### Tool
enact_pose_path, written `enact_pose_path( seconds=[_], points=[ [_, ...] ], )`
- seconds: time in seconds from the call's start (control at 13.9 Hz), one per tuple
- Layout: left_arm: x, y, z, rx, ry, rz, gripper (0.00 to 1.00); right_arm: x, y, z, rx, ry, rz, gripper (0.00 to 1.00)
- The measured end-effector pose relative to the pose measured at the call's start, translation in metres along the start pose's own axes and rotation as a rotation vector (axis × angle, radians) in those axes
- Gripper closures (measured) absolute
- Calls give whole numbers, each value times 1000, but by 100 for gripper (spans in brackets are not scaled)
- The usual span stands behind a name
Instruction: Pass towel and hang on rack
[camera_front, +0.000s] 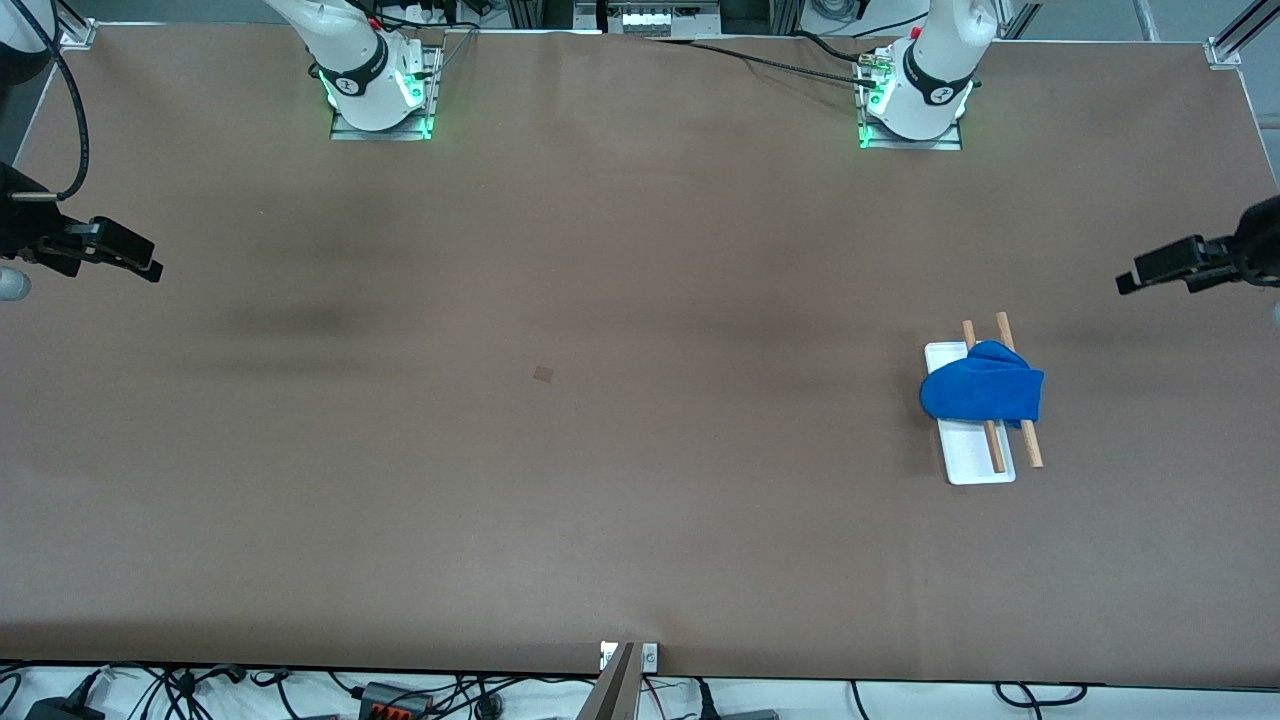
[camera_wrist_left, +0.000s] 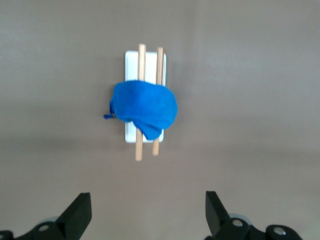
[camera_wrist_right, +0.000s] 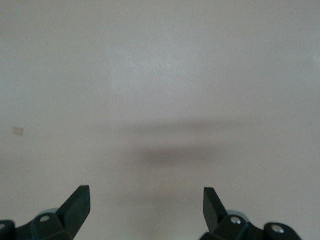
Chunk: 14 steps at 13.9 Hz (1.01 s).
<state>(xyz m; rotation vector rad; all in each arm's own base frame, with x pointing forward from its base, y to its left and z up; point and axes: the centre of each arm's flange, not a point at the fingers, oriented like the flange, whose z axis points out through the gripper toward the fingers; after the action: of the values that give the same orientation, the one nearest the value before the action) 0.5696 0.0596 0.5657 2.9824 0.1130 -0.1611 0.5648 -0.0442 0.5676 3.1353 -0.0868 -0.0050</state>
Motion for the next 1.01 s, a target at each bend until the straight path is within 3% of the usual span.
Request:
enact_pose_path(
  seconds=[0.36, 0.72, 1.01],
  points=[
    [-19, 54, -12, 106, -7, -77, 0, 0, 0, 0, 0, -2, 0, 0],
    [-39, 7, -5, 88, 26, -127, 0, -2, -2, 1, 0, -13, -4, 0],
    [-45, 11, -5, 86, 31, -109, 0, -2, -3, 1, 0, -12, -5, 0]
  ],
)
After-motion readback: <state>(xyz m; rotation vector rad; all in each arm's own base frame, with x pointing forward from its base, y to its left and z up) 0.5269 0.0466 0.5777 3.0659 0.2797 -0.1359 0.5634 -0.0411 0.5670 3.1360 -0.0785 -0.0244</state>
